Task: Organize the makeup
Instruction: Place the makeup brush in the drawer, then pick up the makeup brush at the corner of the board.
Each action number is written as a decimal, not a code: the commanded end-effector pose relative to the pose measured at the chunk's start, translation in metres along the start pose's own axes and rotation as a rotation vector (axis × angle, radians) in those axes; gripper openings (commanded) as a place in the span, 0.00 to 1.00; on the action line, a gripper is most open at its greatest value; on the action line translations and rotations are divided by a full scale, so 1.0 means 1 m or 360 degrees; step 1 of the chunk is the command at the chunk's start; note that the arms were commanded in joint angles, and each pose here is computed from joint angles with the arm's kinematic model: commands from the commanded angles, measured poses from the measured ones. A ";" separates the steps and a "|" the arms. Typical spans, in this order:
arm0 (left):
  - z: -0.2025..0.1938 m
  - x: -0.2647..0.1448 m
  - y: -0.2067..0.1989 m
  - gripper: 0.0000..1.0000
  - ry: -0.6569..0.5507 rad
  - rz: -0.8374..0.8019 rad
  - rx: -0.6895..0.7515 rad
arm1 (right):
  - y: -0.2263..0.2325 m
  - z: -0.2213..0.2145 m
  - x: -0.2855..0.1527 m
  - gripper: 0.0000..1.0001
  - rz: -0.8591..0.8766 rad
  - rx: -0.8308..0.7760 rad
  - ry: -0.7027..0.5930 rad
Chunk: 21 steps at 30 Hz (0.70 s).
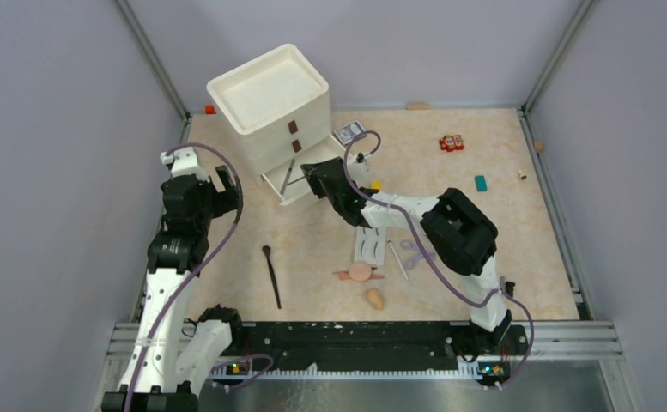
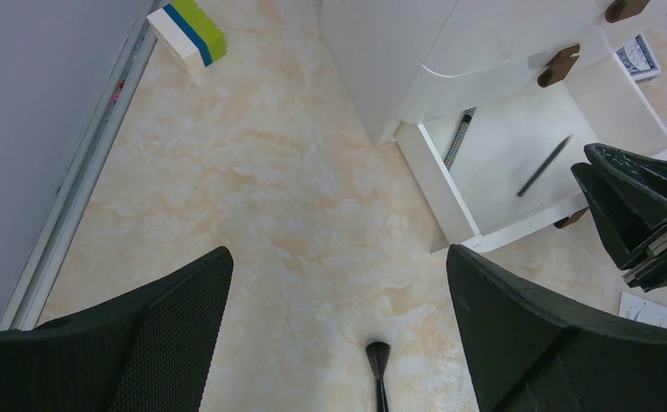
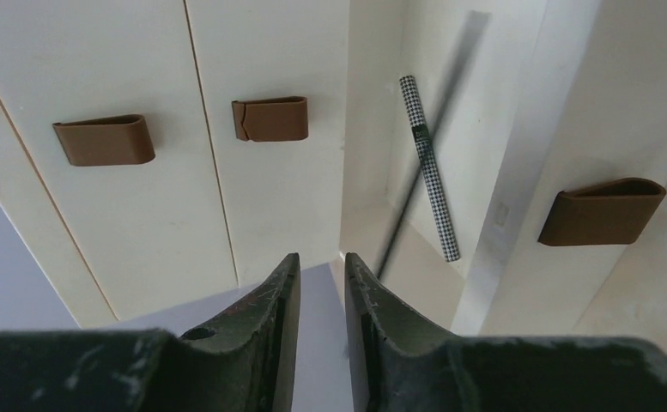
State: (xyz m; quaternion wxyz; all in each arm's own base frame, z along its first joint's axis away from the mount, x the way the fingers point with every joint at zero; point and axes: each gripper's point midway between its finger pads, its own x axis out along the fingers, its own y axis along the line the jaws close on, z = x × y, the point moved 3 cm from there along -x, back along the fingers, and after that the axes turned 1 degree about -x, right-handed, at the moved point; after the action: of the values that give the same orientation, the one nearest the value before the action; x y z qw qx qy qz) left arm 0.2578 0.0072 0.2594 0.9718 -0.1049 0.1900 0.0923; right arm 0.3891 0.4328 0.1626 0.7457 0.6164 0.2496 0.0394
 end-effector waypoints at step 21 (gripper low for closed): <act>0.011 -0.001 -0.004 0.99 -0.0074 -0.0036 -0.0032 | 0.051 -0.020 -0.057 0.36 0.0421 -0.1323 0.0290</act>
State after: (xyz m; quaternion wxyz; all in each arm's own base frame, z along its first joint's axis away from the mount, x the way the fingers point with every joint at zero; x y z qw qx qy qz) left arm 0.2579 0.0068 0.2594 0.9719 -0.1052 0.1900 0.0909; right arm 0.3744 0.4256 0.1822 0.8690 0.4062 0.2217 0.1749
